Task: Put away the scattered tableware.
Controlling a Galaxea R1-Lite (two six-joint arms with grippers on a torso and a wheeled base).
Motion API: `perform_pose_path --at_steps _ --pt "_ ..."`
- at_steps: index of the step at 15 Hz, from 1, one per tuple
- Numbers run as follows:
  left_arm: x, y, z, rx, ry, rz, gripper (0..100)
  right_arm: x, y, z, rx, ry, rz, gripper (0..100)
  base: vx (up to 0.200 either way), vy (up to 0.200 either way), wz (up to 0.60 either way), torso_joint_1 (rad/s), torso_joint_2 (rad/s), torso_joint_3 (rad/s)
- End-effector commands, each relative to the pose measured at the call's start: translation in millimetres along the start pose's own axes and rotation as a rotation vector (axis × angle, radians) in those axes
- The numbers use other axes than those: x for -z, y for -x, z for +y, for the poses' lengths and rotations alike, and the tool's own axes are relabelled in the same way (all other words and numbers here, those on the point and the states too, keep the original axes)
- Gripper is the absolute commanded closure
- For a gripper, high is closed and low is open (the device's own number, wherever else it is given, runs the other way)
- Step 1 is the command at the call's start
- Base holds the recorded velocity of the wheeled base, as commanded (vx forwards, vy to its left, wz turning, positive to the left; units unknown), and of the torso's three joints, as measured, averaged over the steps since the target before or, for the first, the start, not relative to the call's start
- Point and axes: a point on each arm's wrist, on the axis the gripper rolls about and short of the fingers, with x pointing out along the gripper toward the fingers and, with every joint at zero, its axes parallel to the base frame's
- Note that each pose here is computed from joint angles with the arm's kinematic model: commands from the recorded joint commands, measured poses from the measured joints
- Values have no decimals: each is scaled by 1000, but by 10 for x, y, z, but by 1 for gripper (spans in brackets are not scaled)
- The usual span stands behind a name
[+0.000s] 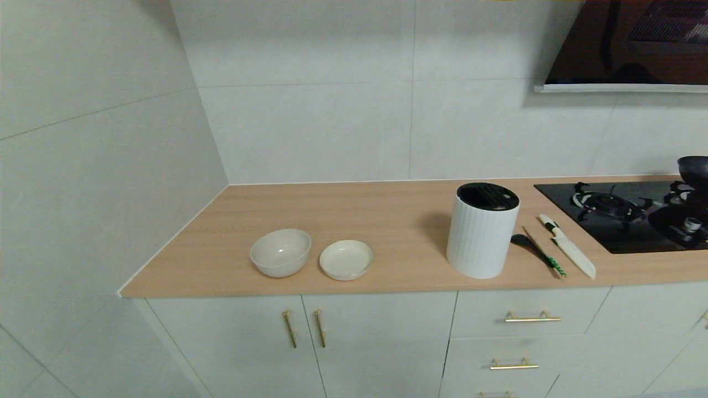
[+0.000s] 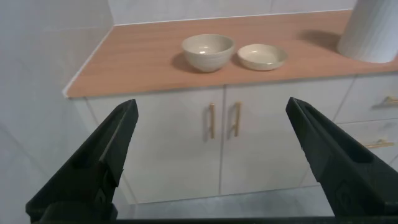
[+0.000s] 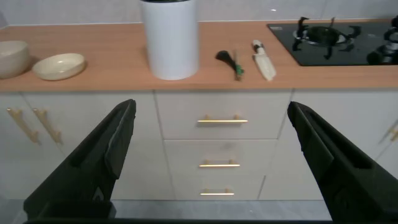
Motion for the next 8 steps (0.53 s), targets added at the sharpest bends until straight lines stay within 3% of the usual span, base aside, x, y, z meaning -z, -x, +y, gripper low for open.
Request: perform_pose_path --at_steps 1,8 --pt "1 0 0 0 0 1 0 -1 -1 0 0 -1 0 0 0 200 0 7 -7 -2" --pt "1 0 0 0 0 1 0 -1 -1 0 0 1 0 0 0 200 0 2 2 3"
